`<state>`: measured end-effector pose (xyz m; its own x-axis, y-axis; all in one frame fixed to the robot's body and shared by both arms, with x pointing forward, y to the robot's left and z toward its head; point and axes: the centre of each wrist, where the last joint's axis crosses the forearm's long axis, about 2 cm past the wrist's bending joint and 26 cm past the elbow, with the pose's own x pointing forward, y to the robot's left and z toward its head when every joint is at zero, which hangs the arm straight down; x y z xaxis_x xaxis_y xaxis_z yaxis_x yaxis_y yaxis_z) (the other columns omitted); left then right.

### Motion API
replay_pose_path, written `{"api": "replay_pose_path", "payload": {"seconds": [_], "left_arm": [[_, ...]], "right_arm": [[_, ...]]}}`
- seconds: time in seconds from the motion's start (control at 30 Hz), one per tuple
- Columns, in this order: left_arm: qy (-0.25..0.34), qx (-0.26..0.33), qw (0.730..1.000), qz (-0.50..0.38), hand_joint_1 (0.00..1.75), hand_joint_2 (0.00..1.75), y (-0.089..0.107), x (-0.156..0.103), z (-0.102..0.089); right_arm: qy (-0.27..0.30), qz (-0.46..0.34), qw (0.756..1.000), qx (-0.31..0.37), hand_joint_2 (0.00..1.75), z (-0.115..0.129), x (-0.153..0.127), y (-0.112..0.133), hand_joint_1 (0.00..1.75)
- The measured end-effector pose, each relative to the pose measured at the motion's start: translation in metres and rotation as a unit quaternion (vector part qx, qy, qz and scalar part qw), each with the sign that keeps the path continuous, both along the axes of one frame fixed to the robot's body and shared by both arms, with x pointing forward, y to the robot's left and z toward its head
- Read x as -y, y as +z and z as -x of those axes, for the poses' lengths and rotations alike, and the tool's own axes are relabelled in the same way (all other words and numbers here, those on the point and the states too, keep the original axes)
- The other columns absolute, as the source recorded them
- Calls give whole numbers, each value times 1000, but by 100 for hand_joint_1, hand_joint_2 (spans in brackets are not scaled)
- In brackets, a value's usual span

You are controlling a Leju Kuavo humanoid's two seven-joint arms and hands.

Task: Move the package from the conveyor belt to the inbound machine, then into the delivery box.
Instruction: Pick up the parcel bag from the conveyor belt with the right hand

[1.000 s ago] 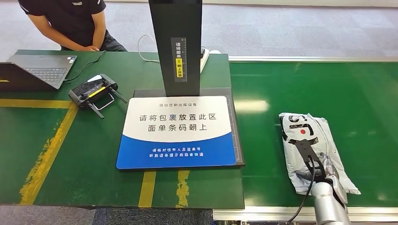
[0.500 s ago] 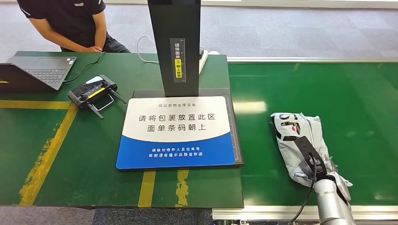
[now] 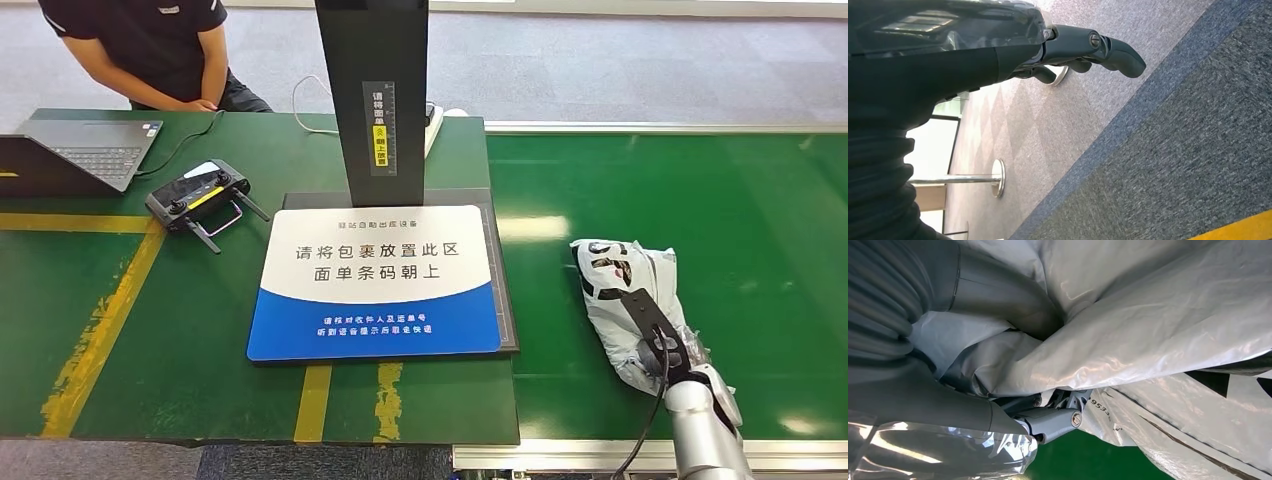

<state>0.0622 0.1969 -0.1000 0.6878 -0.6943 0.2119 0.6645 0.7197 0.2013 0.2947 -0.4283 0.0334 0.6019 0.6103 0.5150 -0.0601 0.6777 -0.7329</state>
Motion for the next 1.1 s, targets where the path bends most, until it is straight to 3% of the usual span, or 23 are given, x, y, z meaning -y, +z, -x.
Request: {"api": "replay_pose_path", "payload": {"seconds": [0.23, 0.43, 0.73, 1.1], "left_arm": [[1, 8, 1000, -3, 0, 175, 0, 0, 0], [4, 16, 1000, -9, 0, 175, 0, -1, 2], [4, 19, 1000, -8, 0, 175, -1, -1, 4], [-2, 18, 1000, 1, 0, 175, 0, -1, 3]], "right_arm": [[-6, 1, 1000, 12, 175, 3, -4, 0, 175], [-20, 29, 994, 105, 175, 14, -16, 9, 175], [-18, 76, 960, 270, 175, 20, -36, 50, 175], [7, 168, 890, 425, 175, 21, -64, 107, 175]]}}
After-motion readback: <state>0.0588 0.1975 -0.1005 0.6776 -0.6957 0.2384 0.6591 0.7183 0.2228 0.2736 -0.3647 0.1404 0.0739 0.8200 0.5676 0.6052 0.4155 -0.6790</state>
